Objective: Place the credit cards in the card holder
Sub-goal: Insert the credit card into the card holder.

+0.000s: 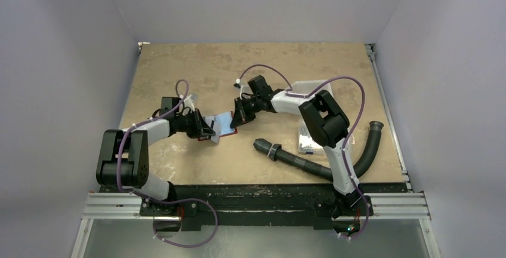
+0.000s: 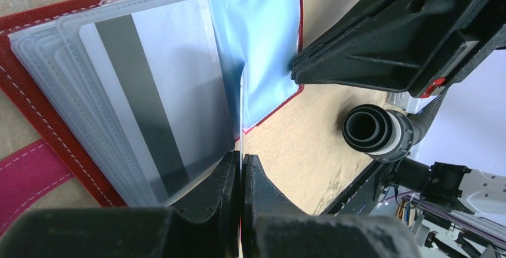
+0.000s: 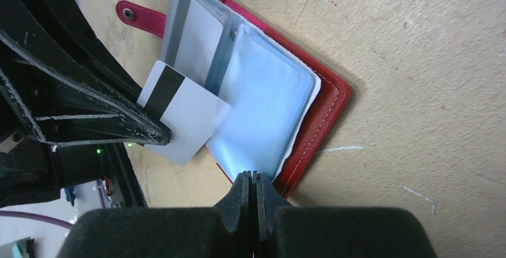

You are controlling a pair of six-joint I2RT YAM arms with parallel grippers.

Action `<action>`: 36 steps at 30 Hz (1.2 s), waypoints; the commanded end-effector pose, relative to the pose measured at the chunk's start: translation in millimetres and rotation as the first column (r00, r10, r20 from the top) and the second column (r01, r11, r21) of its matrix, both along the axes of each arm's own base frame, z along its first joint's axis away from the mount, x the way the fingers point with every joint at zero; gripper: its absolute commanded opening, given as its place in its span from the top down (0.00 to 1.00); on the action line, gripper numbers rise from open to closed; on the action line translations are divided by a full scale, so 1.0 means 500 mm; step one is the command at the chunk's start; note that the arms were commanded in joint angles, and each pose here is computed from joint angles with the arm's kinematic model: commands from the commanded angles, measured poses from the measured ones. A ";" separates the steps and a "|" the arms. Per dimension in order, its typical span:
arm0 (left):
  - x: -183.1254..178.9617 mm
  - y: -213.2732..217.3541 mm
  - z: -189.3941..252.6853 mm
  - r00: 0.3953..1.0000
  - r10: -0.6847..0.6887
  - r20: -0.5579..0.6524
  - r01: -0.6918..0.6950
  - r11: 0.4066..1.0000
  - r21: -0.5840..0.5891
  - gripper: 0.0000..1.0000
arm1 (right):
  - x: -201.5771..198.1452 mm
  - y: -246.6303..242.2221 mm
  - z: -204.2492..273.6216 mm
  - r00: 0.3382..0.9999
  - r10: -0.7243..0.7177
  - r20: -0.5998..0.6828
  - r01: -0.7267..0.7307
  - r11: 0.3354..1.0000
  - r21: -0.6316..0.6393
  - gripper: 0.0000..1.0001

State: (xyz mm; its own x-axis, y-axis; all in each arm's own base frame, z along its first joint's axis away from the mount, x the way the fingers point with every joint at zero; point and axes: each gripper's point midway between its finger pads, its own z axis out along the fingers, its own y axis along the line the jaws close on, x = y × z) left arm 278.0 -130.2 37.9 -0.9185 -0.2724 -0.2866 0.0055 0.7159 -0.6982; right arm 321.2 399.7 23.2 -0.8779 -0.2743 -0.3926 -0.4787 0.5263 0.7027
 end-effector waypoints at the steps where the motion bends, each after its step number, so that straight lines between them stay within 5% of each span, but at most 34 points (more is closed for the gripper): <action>1: 0.009 -0.013 0.007 0.999 0.006 0.043 -0.004 0.998 -0.058 1.00 | 0.005 -0.051 -0.083 1.000 0.020 0.002 -0.019 0.991 -0.132 1.00; 13: 0.074 0.006 0.002 0.976 0.202 0.084 -0.194 0.976 -0.095 1.00 | 0.001 -0.048 -0.092 0.999 0.041 -0.007 -0.042 0.991 -0.128 1.00; 36: 0.063 -0.021 -0.022 0.957 0.284 0.057 -0.274 0.951 -0.144 1.00 | -0.004 -0.052 -0.101 1.000 0.013 -0.018 -0.016 0.991 -0.136 1.00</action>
